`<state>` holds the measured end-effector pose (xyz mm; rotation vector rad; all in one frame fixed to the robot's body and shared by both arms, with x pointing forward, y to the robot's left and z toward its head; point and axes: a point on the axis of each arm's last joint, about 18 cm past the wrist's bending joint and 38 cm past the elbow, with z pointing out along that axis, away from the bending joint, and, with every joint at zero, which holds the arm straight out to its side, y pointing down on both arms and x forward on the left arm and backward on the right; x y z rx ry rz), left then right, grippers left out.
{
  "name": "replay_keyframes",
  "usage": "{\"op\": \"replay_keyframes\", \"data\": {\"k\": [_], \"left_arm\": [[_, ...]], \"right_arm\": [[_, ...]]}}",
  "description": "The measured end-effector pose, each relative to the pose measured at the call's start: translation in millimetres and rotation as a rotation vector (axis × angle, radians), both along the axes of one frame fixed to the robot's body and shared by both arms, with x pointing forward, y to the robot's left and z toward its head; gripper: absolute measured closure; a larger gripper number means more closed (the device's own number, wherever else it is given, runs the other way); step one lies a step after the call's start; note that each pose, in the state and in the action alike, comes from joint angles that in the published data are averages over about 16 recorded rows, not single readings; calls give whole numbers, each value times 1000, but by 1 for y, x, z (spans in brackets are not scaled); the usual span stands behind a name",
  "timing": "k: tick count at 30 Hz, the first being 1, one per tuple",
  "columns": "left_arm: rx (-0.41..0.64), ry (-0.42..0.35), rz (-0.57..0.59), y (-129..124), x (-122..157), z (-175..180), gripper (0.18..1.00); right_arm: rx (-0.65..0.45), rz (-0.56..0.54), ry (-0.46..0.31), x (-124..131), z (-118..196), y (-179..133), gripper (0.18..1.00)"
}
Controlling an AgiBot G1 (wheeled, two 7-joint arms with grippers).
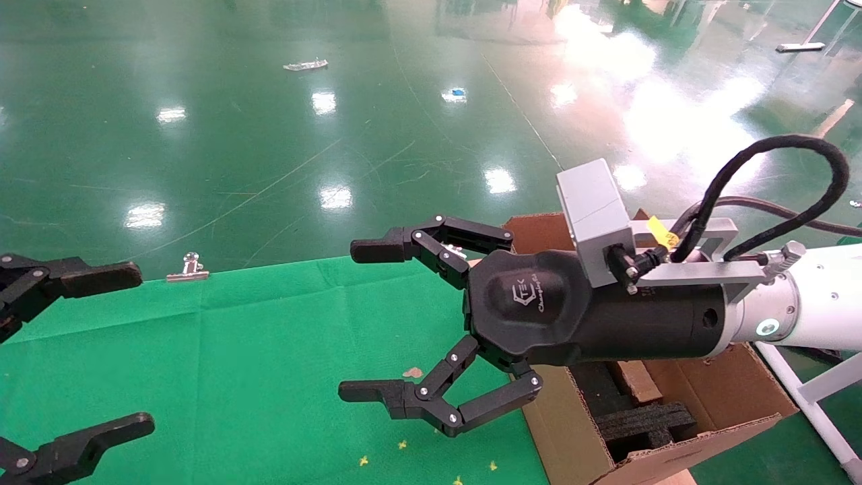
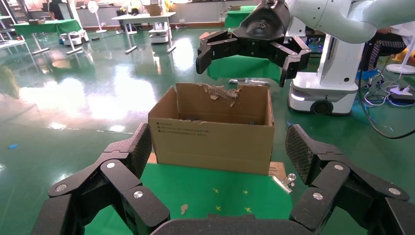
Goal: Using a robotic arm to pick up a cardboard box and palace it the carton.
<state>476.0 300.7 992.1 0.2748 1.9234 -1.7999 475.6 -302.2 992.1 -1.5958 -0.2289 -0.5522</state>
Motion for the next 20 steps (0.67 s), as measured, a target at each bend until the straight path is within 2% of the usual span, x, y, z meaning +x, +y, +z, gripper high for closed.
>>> {"op": "replay_keyframes", "data": {"k": [20], "left_arm": [[0,0,0,0,0,0,184]], "right_arm": [[0,0,0,0,0,0,178]]}}
